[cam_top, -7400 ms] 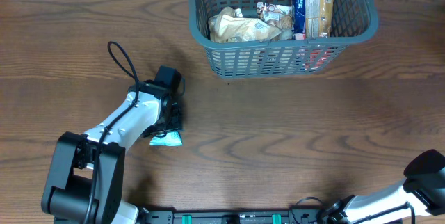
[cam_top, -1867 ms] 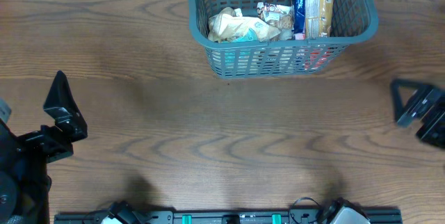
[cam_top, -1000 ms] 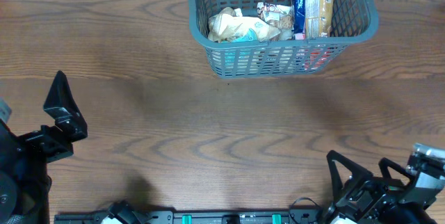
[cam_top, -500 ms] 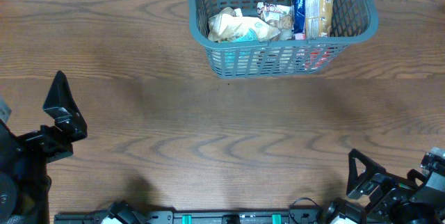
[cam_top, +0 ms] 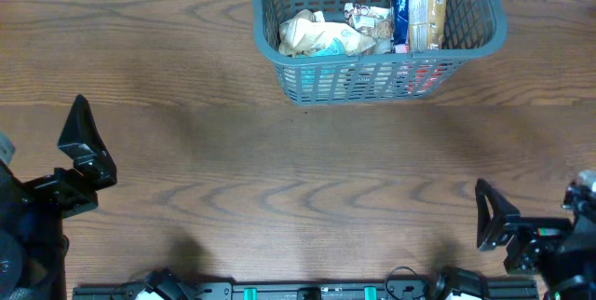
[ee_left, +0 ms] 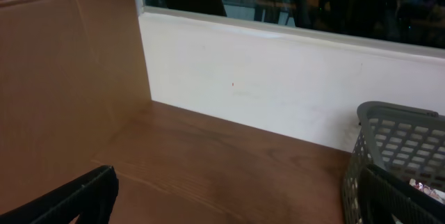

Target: Pack container

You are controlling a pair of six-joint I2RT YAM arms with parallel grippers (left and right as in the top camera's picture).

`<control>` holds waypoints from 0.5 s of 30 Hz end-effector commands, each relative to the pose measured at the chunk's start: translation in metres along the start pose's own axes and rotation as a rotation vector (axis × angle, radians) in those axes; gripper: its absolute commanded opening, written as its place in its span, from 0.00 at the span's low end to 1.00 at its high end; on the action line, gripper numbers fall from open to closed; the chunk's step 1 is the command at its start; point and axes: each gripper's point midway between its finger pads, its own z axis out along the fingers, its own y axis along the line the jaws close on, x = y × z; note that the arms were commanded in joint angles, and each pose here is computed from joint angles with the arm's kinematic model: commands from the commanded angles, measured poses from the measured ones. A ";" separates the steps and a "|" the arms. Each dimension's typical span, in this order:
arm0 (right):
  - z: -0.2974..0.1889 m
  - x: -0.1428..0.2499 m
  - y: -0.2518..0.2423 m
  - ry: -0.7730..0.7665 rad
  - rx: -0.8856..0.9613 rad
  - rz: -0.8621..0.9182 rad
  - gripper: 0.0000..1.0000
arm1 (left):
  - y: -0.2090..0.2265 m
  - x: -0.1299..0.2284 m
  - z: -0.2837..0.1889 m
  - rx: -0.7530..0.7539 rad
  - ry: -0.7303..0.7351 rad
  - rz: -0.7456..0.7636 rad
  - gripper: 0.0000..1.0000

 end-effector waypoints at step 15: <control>0.101 0.045 0.012 -0.275 -0.115 -0.176 0.99 | 0.005 -0.002 -0.001 -0.022 -0.007 0.005 0.99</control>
